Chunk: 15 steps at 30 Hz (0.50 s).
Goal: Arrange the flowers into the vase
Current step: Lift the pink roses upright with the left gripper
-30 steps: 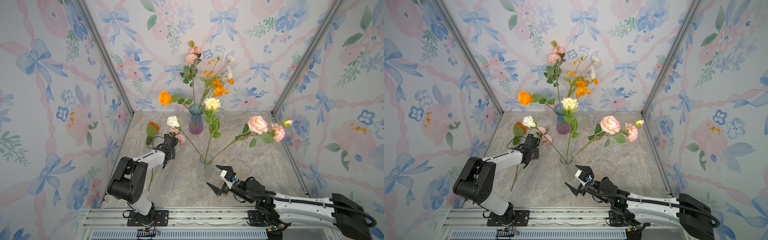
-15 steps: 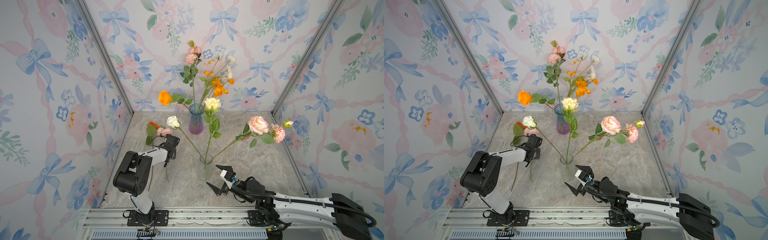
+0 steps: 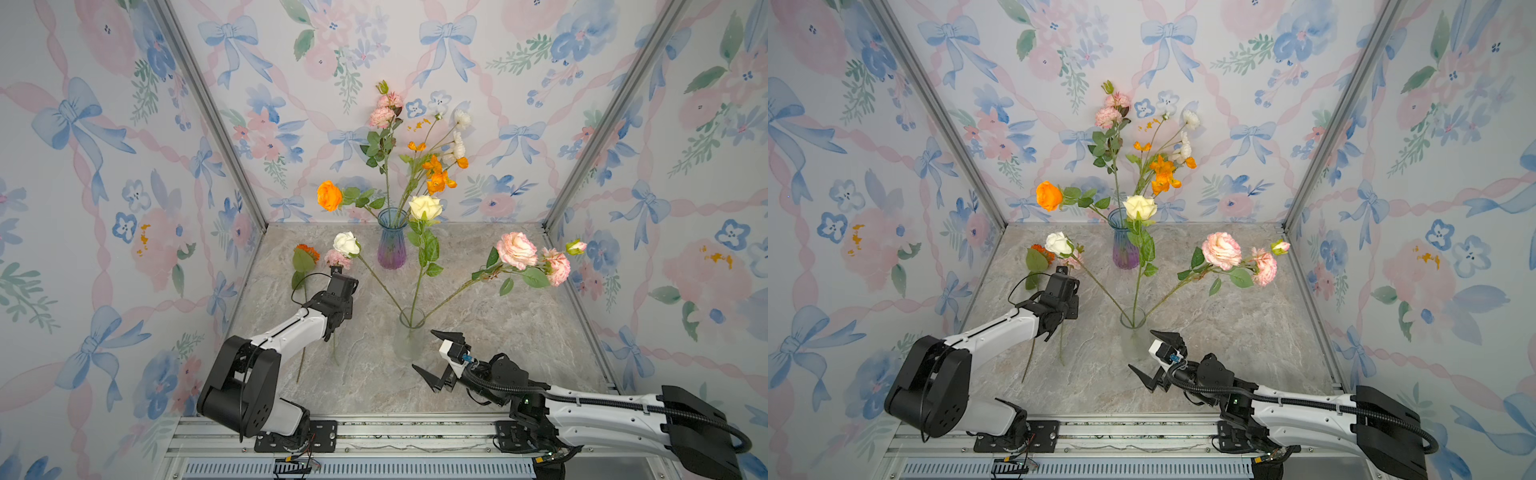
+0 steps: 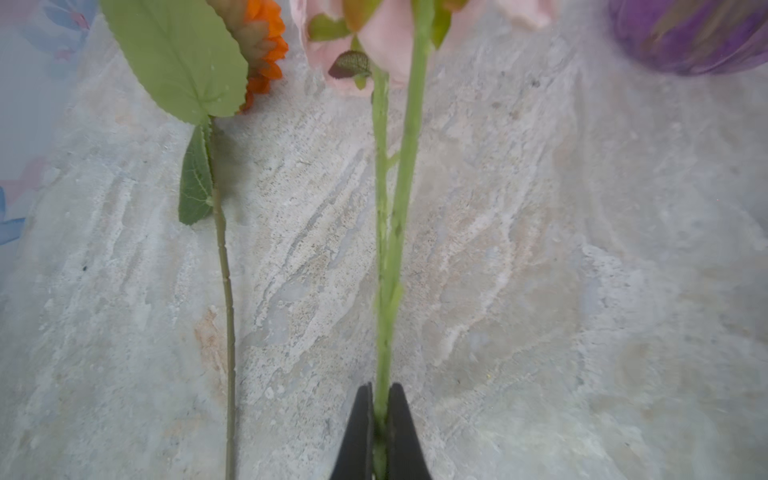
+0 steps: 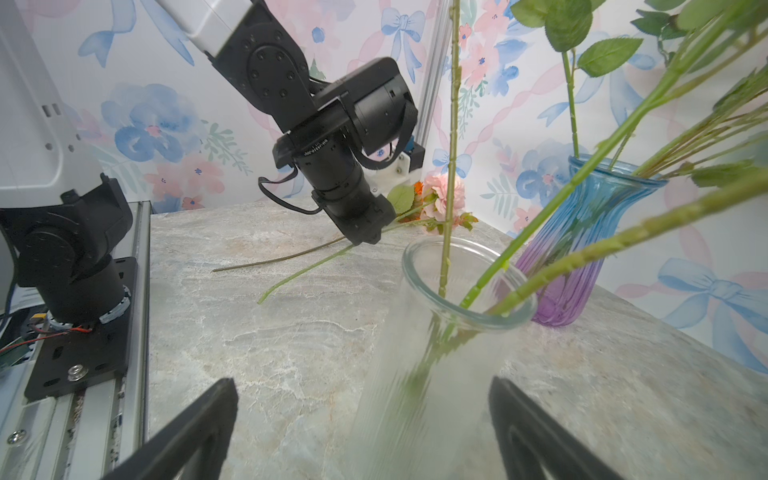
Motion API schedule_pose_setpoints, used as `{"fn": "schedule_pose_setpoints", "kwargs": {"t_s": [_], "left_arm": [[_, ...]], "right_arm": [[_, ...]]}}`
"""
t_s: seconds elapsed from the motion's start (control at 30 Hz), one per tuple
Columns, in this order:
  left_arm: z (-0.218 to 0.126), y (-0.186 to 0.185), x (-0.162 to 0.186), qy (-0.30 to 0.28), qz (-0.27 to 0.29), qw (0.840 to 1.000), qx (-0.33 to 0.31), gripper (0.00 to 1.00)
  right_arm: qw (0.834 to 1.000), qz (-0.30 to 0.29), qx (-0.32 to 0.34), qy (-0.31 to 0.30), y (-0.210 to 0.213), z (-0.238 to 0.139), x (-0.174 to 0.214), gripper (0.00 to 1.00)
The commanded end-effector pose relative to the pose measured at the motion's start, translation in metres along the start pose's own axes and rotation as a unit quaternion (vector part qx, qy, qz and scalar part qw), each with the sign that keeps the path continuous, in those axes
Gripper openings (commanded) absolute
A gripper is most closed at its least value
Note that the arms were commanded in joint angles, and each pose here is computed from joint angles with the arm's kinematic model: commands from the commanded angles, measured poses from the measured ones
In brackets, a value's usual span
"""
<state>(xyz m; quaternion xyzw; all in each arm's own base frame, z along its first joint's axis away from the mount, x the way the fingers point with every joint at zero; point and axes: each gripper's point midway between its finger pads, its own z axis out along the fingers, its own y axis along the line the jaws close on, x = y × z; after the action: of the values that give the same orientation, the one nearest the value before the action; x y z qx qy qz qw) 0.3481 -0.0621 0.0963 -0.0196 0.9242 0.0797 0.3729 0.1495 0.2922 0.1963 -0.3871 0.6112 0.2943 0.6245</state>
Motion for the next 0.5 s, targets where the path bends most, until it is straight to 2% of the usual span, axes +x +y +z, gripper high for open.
{"fn": "schedule_pose_setpoints", "kwargs": {"t_s": [0.0, 0.03, 0.1, 0.2, 0.3, 0.37, 0.47], "left_arm": [[-0.028, 0.01, -0.012, -0.045, -0.058, 0.997, 0.01, 0.0], [-0.034, 0.015, -0.004, -0.05, -0.068, 0.996, 0.01, 0.0], [-0.056, 0.025, -0.014, -0.092, -0.099, 0.991, 0.012, 0.0], [-0.098, 0.045, -0.032, -0.175, -0.152, 0.973, 0.007, 0.0], [-0.143, 0.058, -0.052, -0.26, -0.19, 0.946, 0.037, 0.0], [-0.178, 0.063, -0.067, -0.328, -0.204, 0.92, 0.074, 0.0], [-0.221, 0.063, -0.086, -0.408, -0.188, 0.884, 0.126, 0.0]], "right_arm": [[1.0, 0.011, 0.008, -0.028, -0.005, 0.002, -0.02, 0.97], [0.999, 0.014, 0.009, -0.03, -0.006, 0.001, -0.021, 0.97], [0.999, 0.017, 0.012, -0.032, -0.008, 0.001, -0.021, 0.97], [0.999, 0.02, 0.016, -0.032, -0.011, -0.001, -0.02, 0.97], [0.999, 0.022, 0.022, -0.03, -0.015, 0.0, -0.019, 0.97], [0.999, 0.025, 0.021, -0.029, -0.016, 0.0, -0.018, 0.97], [0.999, 0.026, 0.021, -0.027, -0.016, 0.001, -0.018, 0.97]]}}
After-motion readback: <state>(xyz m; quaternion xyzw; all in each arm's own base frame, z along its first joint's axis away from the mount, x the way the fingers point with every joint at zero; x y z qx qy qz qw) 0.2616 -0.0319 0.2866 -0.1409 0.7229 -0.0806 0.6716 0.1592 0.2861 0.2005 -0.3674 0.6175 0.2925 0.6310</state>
